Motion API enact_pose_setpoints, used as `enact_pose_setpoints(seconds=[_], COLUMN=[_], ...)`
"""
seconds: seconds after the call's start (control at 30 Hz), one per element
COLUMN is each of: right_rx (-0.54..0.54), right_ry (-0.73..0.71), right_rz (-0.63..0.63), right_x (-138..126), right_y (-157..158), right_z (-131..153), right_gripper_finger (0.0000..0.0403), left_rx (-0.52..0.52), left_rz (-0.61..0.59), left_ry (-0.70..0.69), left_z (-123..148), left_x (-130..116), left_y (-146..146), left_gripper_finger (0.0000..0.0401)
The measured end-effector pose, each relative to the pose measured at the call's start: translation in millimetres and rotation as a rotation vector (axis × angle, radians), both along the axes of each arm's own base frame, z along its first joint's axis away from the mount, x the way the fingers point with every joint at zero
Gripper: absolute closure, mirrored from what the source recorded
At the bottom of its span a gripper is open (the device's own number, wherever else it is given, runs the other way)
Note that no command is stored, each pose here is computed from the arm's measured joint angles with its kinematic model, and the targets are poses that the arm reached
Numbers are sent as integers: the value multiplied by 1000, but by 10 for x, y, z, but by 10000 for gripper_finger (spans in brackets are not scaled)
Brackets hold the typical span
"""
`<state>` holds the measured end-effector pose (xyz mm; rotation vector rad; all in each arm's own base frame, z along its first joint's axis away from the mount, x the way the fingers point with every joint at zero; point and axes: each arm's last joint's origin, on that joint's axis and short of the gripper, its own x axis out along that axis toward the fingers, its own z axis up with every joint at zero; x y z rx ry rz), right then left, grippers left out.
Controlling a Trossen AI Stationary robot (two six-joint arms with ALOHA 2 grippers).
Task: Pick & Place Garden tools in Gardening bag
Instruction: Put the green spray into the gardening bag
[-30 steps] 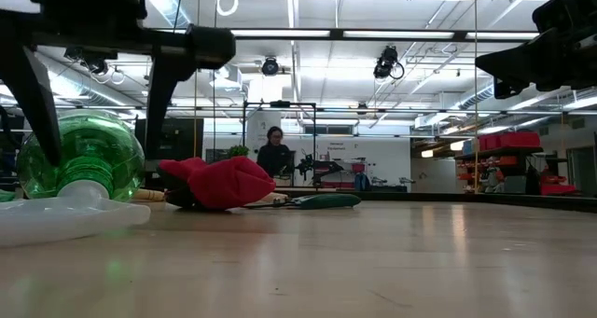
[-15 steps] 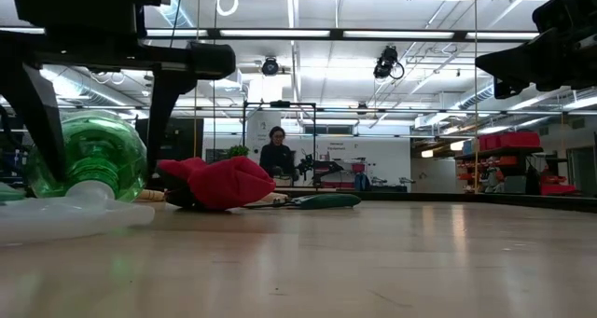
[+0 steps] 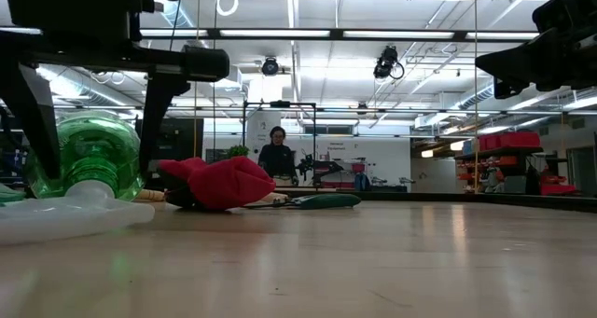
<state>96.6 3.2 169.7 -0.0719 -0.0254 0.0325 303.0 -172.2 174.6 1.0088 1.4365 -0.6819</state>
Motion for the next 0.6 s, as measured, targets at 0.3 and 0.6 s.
enact_pose_setpoints(seconds=[0.3, 0.6], right_rx=[0, 0], right_ry=[0, 0], right_rz=[0, 0], right_x=[0, 0], right_y=[0, 0], right_z=[0, 0], right_gripper_finger=[401, 401], left_rx=[21, 44], left_rz=[1, 10], left_ry=[22, 54], left_z=[-96, -218], left_x=[17, 31], left_y=[-7, -15], left_gripper_finger=[133, 133])
